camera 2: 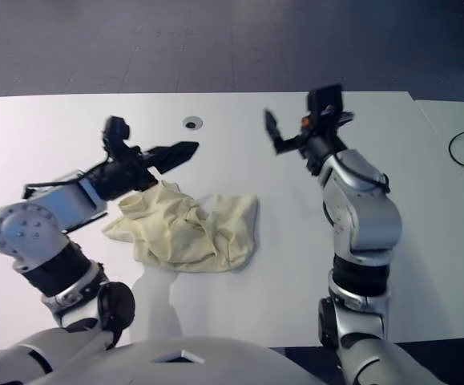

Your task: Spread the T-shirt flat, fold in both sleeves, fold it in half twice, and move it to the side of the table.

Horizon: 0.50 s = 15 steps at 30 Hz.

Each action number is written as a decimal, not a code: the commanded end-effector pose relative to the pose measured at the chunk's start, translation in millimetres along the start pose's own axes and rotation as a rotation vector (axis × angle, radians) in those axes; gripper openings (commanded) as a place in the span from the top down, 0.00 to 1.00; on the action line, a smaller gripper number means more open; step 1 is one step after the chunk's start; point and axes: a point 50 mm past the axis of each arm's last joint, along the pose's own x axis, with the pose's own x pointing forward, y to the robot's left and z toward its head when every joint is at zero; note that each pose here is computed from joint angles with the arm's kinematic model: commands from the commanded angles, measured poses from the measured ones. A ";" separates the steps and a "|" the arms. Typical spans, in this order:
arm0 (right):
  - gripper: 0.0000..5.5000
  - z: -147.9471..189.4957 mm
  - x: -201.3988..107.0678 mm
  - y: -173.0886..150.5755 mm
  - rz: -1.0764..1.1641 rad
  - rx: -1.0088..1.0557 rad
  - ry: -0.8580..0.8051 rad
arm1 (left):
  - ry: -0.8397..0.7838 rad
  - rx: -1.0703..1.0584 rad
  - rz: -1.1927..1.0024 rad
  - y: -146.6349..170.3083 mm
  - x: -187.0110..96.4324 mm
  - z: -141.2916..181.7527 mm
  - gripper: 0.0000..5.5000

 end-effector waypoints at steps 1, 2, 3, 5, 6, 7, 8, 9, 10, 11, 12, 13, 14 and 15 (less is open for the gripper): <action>0.02 -3.8 -30.6 37.3 0.346 -0.047 0.100 | -0.028 0.109 0.032 1.2 -16.0 9.1 0.02; 0.02 -5.3 -36.6 43.8 0.401 -0.070 0.127 | -0.034 0.127 0.049 2.4 -18.8 10.9 0.02; 0.02 -8.0 -42.8 51.0 0.455 -0.102 0.157 | -0.044 0.144 0.067 3.8 -21.5 14.4 0.02; 0.02 -15.9 -54.1 64.8 0.551 -0.152 0.217 | -0.083 0.170 0.086 5.3 -25.9 23.3 0.02; 0.02 -21.1 -59.3 71.5 0.588 -0.176 0.244 | -0.119 0.186 0.093 5.4 -27.9 29.0 0.02; 0.02 -25.8 -63.3 76.6 0.615 -0.184 0.263 | -0.150 0.194 0.097 5.8 -29.2 33.3 0.02; 0.02 -30.8 -67.3 81.8 0.639 -0.193 0.284 | -0.173 0.205 0.101 6.3 -30.4 36.8 0.02; 0.02 -35.8 -71.1 86.0 0.656 -0.208 0.304 | -0.180 0.209 0.105 7.3 -30.8 38.7 0.02; 0.02 -40.7 -74.6 89.7 0.674 -0.220 0.324 | -0.183 0.214 0.109 8.1 -31.1 40.1 0.02; 0.02 -45.3 -77.5 92.4 0.689 -0.240 0.344 | -0.182 0.218 0.111 8.6 -31.2 41.1 0.02; 0.02 -49.8 -79.1 93.9 0.695 -0.259 0.360 | -0.181 0.220 0.113 8.9 -30.9 41.8 0.02; 0.02 -53.9 -79.1 94.1 0.693 -0.275 0.371 | -0.179 0.225 0.117 9.2 -30.3 42.4 0.02; 0.02 -58.0 -78.4 93.7 0.682 -0.295 0.380 | -0.177 0.226 0.118 9.4 -29.4 42.8 0.02; 0.02 -62.0 -77.6 93.7 0.671 -0.309 0.387 | -0.174 0.228 0.120 9.5 -28.4 43.1 0.02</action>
